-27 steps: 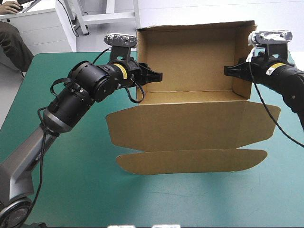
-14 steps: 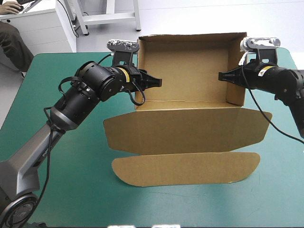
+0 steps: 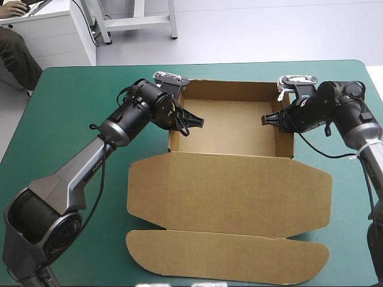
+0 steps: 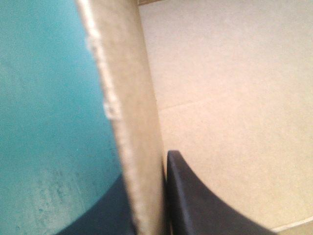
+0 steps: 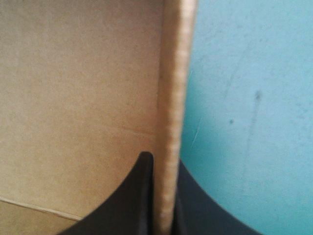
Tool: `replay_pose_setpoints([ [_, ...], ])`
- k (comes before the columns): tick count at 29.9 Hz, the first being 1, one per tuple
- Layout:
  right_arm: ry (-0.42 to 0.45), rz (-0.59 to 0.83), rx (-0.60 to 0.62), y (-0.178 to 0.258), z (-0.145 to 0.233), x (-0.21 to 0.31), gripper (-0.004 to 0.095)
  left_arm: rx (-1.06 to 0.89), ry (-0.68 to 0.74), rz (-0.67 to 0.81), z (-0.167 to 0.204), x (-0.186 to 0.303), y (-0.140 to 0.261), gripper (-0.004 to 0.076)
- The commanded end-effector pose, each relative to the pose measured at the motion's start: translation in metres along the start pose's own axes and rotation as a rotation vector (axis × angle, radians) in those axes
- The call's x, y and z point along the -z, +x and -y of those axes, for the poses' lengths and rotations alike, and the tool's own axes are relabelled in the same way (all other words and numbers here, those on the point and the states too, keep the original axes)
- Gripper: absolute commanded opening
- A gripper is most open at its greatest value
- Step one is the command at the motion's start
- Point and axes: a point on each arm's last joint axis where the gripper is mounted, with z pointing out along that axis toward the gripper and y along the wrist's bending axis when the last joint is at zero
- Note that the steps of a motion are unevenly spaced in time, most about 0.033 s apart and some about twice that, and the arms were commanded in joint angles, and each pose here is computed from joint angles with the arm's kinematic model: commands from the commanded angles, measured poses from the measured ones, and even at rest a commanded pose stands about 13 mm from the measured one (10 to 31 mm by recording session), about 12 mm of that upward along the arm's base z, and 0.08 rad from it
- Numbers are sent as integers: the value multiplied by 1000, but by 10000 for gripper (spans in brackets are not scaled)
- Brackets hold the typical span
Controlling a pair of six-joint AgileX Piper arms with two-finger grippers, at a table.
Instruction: Fold the box
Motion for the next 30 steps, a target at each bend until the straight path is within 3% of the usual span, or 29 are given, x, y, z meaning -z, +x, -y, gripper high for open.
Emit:
replay_pose_setpoints([
  [1, -29, 35, 45, -9, -3, 2, 2, -18, 33, 58, -9, 12, -10, -7],
  [12, -33, -23, 37, -13, -2, -34, 2, -24, 59, -100, -1, -53, -2, -7],
  [26, -40, -182, 72, -14, -15, -64, 2, -54, 58, -172, -1, -61, 4, -4],
  [30, -15, -189, 86, -13, -13, -66, 8, -57, 53, -192, -1, -60, 6, 113],
])
